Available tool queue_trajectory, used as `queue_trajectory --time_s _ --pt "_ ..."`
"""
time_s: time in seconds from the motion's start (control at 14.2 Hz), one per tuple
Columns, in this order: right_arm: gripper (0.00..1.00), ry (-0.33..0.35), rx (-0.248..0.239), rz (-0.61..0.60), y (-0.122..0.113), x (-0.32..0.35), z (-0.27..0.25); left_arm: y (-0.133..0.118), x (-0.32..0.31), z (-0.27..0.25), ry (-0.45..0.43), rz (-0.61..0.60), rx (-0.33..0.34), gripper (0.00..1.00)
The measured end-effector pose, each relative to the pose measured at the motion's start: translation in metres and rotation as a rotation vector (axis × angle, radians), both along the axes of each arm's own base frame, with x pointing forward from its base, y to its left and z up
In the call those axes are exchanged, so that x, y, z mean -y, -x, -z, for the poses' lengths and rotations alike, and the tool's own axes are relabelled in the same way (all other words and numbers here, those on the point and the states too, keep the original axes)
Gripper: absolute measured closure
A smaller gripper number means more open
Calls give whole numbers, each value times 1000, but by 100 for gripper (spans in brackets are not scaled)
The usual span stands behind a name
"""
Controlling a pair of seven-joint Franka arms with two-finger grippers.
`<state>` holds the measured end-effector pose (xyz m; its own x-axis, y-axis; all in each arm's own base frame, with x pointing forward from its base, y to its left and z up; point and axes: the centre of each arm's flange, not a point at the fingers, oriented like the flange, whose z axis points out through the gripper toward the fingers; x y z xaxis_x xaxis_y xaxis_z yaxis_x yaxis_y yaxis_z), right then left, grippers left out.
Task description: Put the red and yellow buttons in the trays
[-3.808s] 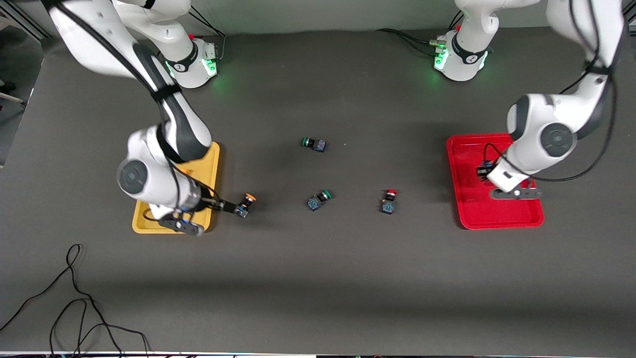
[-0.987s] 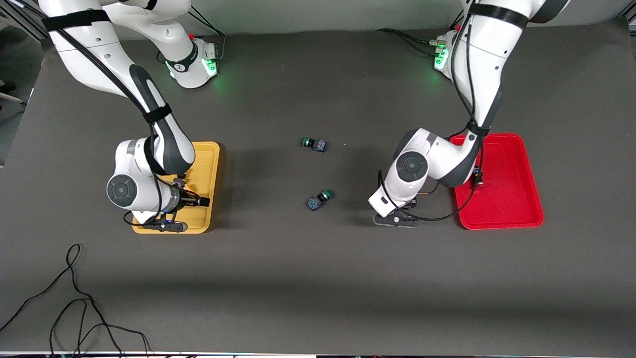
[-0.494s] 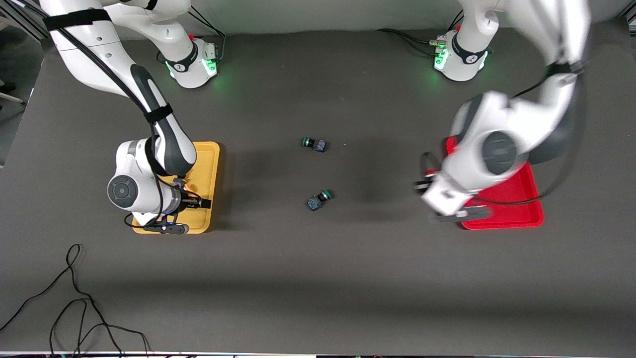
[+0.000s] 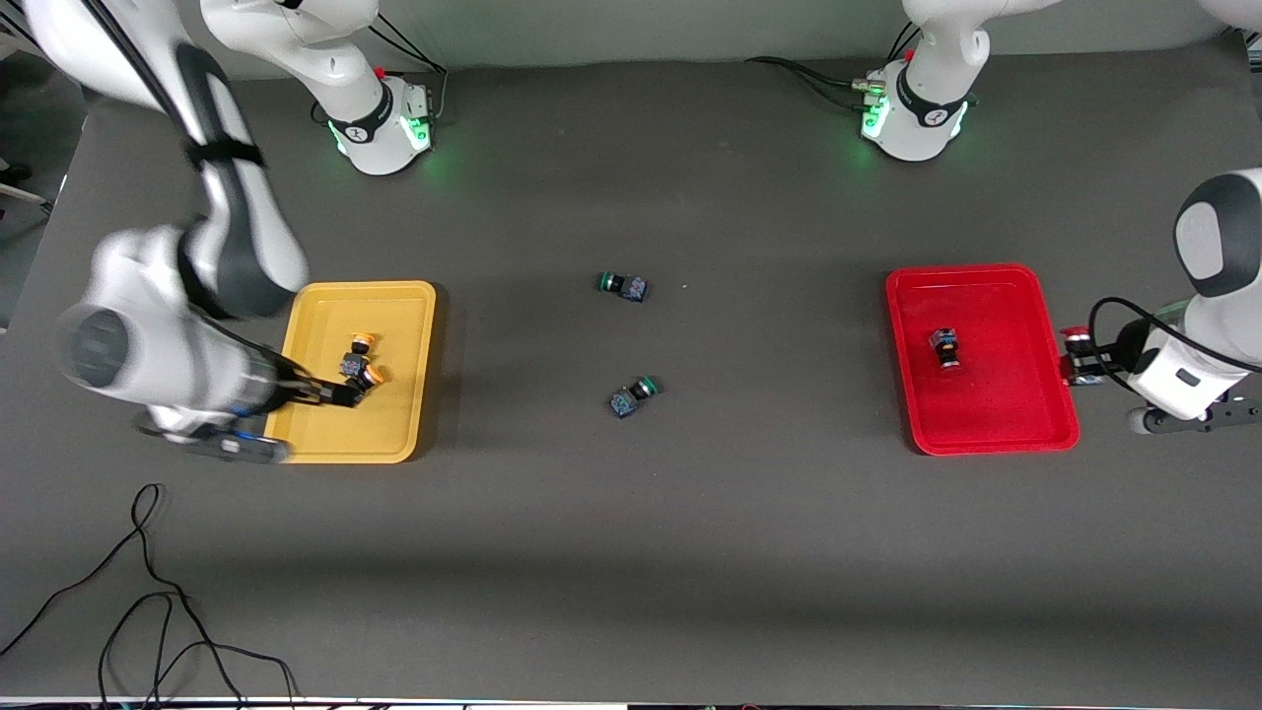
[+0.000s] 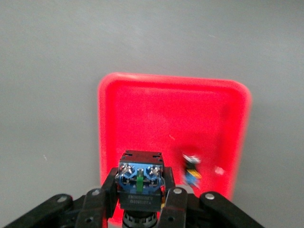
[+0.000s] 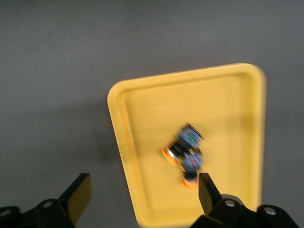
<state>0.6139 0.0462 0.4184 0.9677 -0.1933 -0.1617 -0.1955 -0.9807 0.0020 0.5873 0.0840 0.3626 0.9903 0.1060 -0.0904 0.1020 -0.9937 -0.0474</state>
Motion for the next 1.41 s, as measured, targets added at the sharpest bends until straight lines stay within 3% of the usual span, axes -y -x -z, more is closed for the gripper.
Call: queue_trajectory --time_s 0.21,0.42,0.49,0.63,0.85,1.13,1.41 --pt "0 2 52 17 -3 15 -62 27 1 90 -1 23 58 59" --pt "0 7 69 2 -11 7 -65 53 9 147 16 35 44 59" --pt "0 6 74 -7 -13 5 -65 55 8 151 15 36 36 55" --pt "0 -6 92 -29 -16 1 -72 53 4 145 11 34 26 33" --pt "0 -21 116 -48 -18 -9 -83 34 -4 93 3 67 -70 2" --pt "0 -23 134 -67 -19 -21 -89 6 -16 -44 1 144 -147 0" --pt "0 -28 198 -103 -25 -21 -118 0 -5 -150 39 181 -158 0"
